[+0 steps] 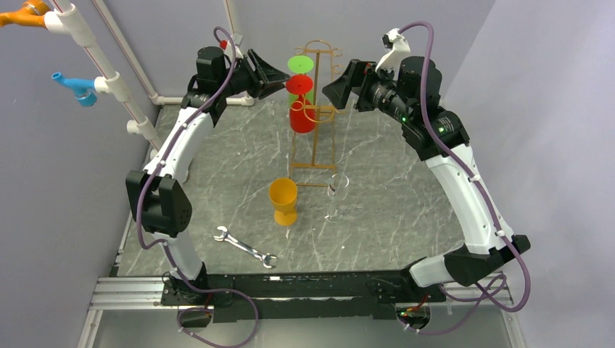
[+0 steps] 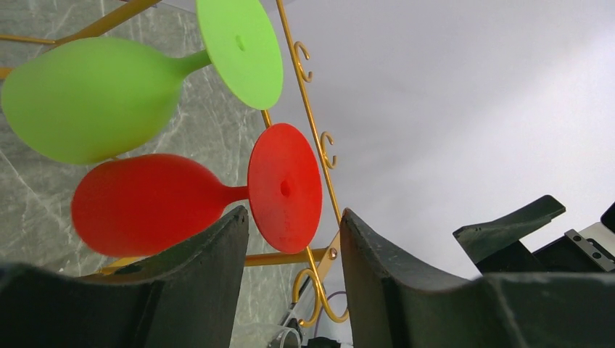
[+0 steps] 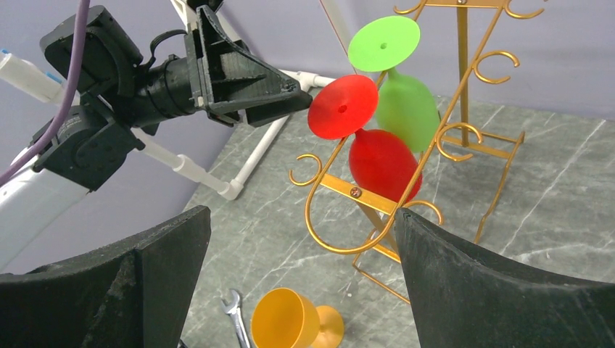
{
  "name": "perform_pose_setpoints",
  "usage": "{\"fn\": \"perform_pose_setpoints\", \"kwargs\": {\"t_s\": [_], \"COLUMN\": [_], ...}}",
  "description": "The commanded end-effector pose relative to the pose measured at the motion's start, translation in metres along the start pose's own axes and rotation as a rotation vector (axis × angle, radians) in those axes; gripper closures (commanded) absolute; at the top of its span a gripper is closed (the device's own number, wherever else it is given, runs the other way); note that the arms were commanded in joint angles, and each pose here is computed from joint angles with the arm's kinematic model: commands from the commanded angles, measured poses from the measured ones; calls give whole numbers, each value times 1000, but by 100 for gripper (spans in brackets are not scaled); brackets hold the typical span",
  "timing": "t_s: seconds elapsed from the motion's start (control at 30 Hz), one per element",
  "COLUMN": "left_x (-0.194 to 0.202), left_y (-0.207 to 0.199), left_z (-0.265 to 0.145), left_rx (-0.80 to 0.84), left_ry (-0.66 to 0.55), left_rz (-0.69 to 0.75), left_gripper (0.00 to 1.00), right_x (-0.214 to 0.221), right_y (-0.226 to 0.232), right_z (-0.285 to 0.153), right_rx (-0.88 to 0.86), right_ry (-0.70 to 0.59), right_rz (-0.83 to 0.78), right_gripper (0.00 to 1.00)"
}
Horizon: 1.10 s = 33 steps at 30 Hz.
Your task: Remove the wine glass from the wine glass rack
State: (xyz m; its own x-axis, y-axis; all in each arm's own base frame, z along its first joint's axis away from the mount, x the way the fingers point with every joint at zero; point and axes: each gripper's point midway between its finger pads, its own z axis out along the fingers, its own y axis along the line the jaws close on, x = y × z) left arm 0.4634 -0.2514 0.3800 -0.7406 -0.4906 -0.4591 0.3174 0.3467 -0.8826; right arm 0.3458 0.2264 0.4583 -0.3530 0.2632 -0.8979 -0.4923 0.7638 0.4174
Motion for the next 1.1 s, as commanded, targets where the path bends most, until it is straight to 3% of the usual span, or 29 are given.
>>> {"fn": "perform_pose_setpoints", "kwargs": {"t_s": [0.0, 0.47, 1.07], "left_x": [-3, 4, 4], "left_y": [-6, -3, -9], "left_z": [0, 9, 17], "left_rx": [38, 74, 119], "left_ry": [-3, 32, 29], "left_rz": [33, 5, -9], "left_gripper": [47, 51, 68], "right_x": [-18, -17, -16], "right_y": [9, 8, 8], "right_z": [-8, -5, -6], "right_rx": [-34, -32, -30], "right_ry": [-61, -56, -56], "right_rz": [-15, -15, -17], "right_gripper": [0, 0, 0]}}
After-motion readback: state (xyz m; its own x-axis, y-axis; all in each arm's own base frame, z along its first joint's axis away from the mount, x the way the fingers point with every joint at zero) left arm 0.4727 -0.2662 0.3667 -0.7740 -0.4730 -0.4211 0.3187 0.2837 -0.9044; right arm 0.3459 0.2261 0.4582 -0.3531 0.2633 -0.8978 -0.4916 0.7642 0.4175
